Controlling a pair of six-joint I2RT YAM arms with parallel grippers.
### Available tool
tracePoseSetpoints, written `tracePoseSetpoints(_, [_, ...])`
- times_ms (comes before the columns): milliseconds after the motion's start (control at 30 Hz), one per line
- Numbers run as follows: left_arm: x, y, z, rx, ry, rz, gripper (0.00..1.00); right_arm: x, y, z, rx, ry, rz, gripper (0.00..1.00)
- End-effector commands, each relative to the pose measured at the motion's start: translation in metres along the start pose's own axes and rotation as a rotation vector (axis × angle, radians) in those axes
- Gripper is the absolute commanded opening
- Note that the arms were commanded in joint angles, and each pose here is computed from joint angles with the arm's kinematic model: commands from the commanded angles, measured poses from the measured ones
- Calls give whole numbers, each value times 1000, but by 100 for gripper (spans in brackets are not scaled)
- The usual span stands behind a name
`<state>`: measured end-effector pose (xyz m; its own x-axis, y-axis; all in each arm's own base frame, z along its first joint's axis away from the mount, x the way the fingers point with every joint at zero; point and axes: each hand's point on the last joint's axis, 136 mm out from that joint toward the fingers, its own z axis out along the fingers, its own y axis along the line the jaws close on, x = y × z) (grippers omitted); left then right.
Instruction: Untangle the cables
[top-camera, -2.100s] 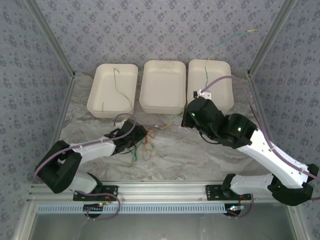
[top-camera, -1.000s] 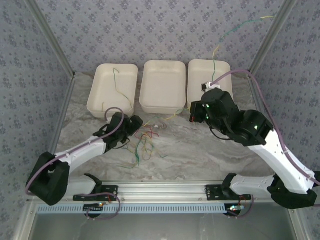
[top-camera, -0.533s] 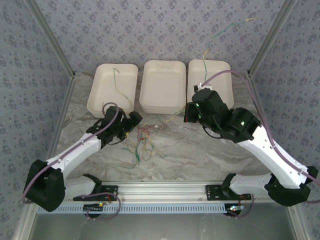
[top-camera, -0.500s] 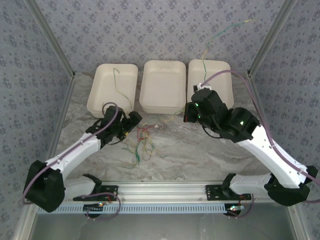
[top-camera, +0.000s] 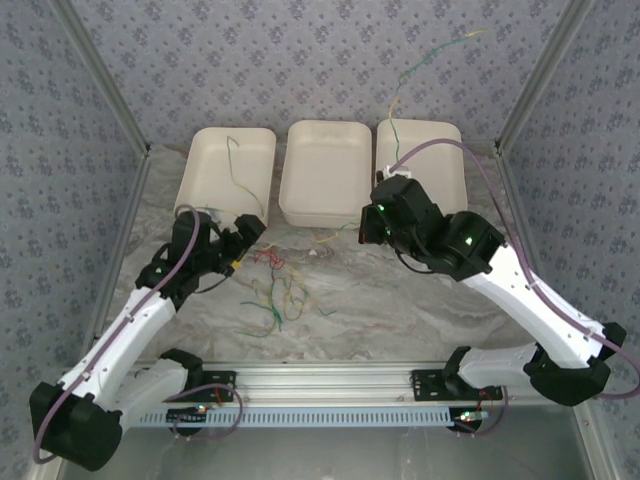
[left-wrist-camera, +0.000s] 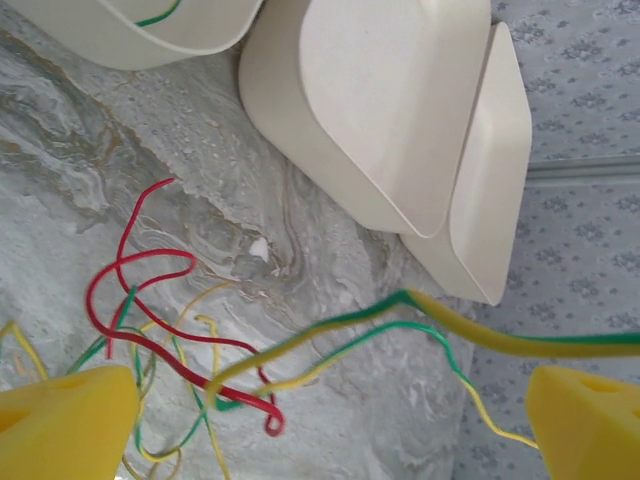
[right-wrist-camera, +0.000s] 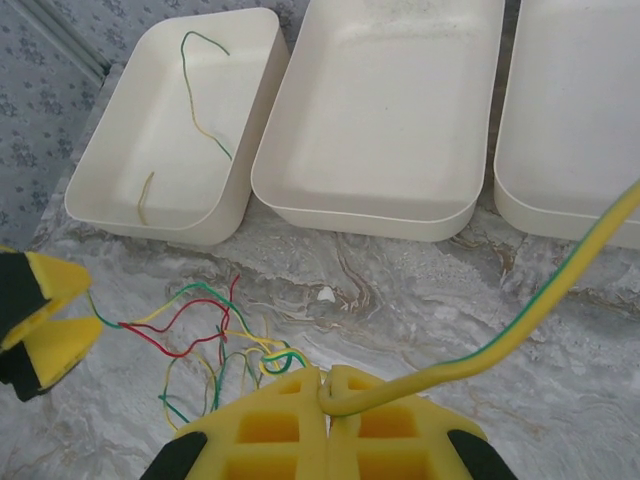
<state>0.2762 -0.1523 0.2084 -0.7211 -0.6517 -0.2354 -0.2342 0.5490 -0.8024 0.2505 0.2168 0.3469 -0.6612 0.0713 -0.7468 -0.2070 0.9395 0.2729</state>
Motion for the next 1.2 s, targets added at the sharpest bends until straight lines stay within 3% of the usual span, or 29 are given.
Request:
tracePoseSetpoints(0, [4, 8, -9, -42, 51, -6, 98, -13, 1, -2, 25, -44, -47, 0])
tracePoseSetpoints(100, [-7, 14, -25, -13, -42, -25, 99, -20, -10, -6, 87, -65, -62, 0])
tracePoseSetpoints(300, [-38, -10, -79, 92, -213, 8, 99, -31, -35, -8, 176, -79, -60, 0])
tracePoseSetpoints(433, [-48, -11, -96, 63, -227, 9, 98, -39, -34, -10, 147, -97, -44, 0])
tracePoseSetpoints(500, [-45, -18, -97, 91, -205, 34, 88, -40, -32, -10, 140, -99, -43, 0])
tracePoseSetpoints(600, [-28, -32, -87, 147, -144, 141, 56, -42, -31, -9, 134, -101, -44, 0])
tracePoseSetpoints(700, [8, -25, -64, 52, -42, 347, 41, -44, -29, -10, 126, -101, -47, 0])
tracePoseSetpoints(867, [52, 11, -20, -158, 28, 631, 42, -47, -30, -17, 130, -102, -58, 0])
tracePoseSetpoints(1033, [72, 30, 20, -140, 49, 541, 54, -55, -28, -31, 104, -133, -67, 0])
tracePoseSetpoints(1067, [72, 32, 23, -139, 36, 529, 54, -57, -27, -34, 98, -141, -66, 0])
tracePoseSetpoints(1167, [73, 25, 27, -96, 1, 521, 40, -67, -23, -52, 59, -181, -61, 0])
